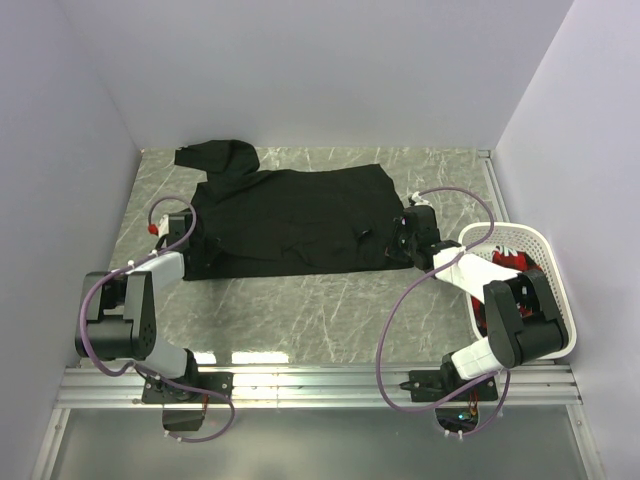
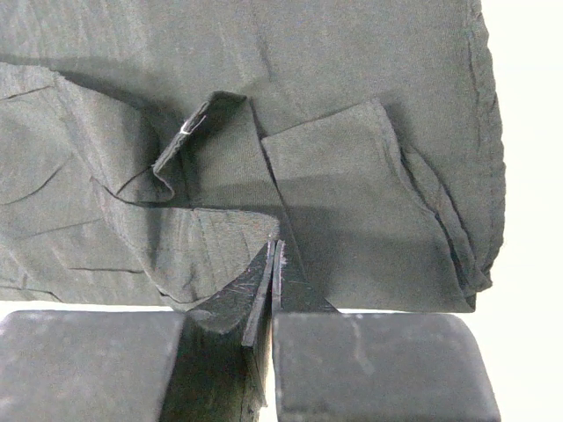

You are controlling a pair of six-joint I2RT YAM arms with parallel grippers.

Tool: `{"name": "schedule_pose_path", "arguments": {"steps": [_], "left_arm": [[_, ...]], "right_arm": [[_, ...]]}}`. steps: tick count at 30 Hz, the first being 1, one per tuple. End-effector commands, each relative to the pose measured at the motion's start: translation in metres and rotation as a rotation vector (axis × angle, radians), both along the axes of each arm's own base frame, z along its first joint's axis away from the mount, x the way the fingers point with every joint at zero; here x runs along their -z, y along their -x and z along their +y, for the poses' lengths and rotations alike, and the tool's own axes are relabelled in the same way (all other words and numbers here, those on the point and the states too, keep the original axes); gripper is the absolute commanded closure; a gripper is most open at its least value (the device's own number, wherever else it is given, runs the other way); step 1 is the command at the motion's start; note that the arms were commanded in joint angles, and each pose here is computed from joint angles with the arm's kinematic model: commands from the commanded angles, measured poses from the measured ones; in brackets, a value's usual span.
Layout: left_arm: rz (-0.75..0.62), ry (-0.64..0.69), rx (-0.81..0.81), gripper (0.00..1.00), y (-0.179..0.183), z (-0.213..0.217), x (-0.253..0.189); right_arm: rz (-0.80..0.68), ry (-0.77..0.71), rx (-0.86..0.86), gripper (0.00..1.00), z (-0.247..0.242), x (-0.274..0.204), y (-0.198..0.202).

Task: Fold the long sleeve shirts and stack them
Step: Fold the shirt

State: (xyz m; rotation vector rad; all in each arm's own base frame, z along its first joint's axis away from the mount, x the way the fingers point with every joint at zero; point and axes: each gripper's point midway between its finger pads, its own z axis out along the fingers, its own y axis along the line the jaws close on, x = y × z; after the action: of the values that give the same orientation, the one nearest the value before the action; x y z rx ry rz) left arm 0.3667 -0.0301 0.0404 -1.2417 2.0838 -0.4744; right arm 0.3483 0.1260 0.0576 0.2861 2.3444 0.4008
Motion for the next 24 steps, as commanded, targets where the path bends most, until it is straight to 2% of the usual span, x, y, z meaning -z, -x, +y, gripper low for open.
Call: {"name": "schedule_pose_path", "arguments": {"steps": [1, 5, 9, 16, 18, 19, 20, 23, 24], "left_arm": [[-0.008, -0.059, -0.020, 0.99, -0.008, 0.010, -0.009], [0.016, -0.138, -0.047, 0.99, -0.008, 0.024, -0.020], [0.053, -0.193, -0.081, 0.99, -0.003, 0.036, -0.021], [0.127, -0.132, -0.069, 0.98, 0.006, 0.026, 0.008], [0.128, -0.121, -0.067, 0.97, 0.007, 0.024, 0.011], [0.123, -0.115, -0.067, 0.96, 0.007, 0.023, 0.010], [0.125, -0.114, -0.068, 0.95, 0.009, 0.023, 0.011], [0.098, -0.104, -0.063, 0.85, 0.007, 0.021, 0.003], [0.091, -0.100, -0.062, 0.77, 0.006, 0.020, 0.000]], "right_arm": [[-0.084, 0.030, 0.014, 1.00, -0.004, -0.025, -0.020], [-0.119, 0.049, 0.009, 1.00, -0.007, -0.037, -0.022], [-0.077, 0.060, 0.007, 1.00, -0.009, -0.025, -0.014], [0.002, 0.052, -0.019, 0.97, -0.001, -0.002, -0.014], [-0.038, 0.039, -0.013, 0.87, -0.001, -0.013, -0.017], [-0.063, 0.012, -0.030, 0.74, 0.004, -0.023, -0.017], [-0.075, 0.003, -0.030, 0.67, 0.005, -0.029, -0.019], [-0.125, -0.028, -0.012, 0.53, 0.009, -0.052, -0.032], [-0.132, -0.032, 0.000, 0.51, 0.009, -0.055, -0.035]]}}
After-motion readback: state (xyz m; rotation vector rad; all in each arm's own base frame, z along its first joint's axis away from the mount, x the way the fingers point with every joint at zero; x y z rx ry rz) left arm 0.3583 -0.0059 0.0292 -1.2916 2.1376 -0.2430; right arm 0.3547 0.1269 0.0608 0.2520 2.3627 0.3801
